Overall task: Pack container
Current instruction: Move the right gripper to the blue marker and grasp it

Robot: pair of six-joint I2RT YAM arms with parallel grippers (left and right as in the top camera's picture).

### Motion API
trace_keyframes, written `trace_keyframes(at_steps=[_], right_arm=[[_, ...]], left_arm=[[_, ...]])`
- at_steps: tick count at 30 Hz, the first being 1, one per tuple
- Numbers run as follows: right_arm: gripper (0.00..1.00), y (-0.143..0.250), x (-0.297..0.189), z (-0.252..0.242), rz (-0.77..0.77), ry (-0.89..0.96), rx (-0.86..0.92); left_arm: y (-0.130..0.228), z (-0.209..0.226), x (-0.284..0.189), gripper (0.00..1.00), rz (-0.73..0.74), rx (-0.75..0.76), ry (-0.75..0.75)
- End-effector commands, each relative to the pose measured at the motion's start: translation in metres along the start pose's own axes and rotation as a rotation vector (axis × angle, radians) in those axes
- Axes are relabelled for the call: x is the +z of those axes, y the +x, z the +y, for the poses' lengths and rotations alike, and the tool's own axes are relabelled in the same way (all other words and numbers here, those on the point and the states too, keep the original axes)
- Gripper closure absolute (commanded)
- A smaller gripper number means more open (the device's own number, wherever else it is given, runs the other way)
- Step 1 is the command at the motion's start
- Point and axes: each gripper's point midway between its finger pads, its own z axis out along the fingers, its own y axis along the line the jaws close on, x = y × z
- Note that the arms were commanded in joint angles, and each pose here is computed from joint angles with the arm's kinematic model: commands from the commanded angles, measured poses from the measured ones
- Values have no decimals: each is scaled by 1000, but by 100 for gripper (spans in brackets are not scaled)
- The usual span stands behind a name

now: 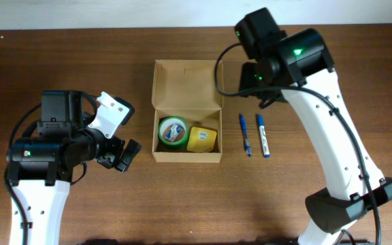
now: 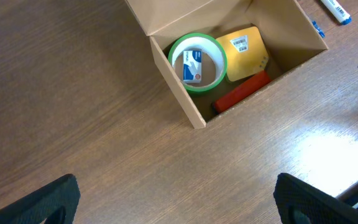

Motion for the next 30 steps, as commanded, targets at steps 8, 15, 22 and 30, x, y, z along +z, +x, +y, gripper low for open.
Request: trace_keyframes(at_steps=[8,15,22,30], right_arm=[[34,10,74,-24,150,11,-52],[34,37,134,-33,251,-9,-80],[34,66,181,-39,312,-47,-113],[34,90,220,-40,305,-55,-129]], left_arm=[[0,2,0,0,2,-18,-6],[0,2,0,0,2,-18,-6],[0,2,0,0,2,-18,-6],[0,2,0,0,2,-18,-6]])
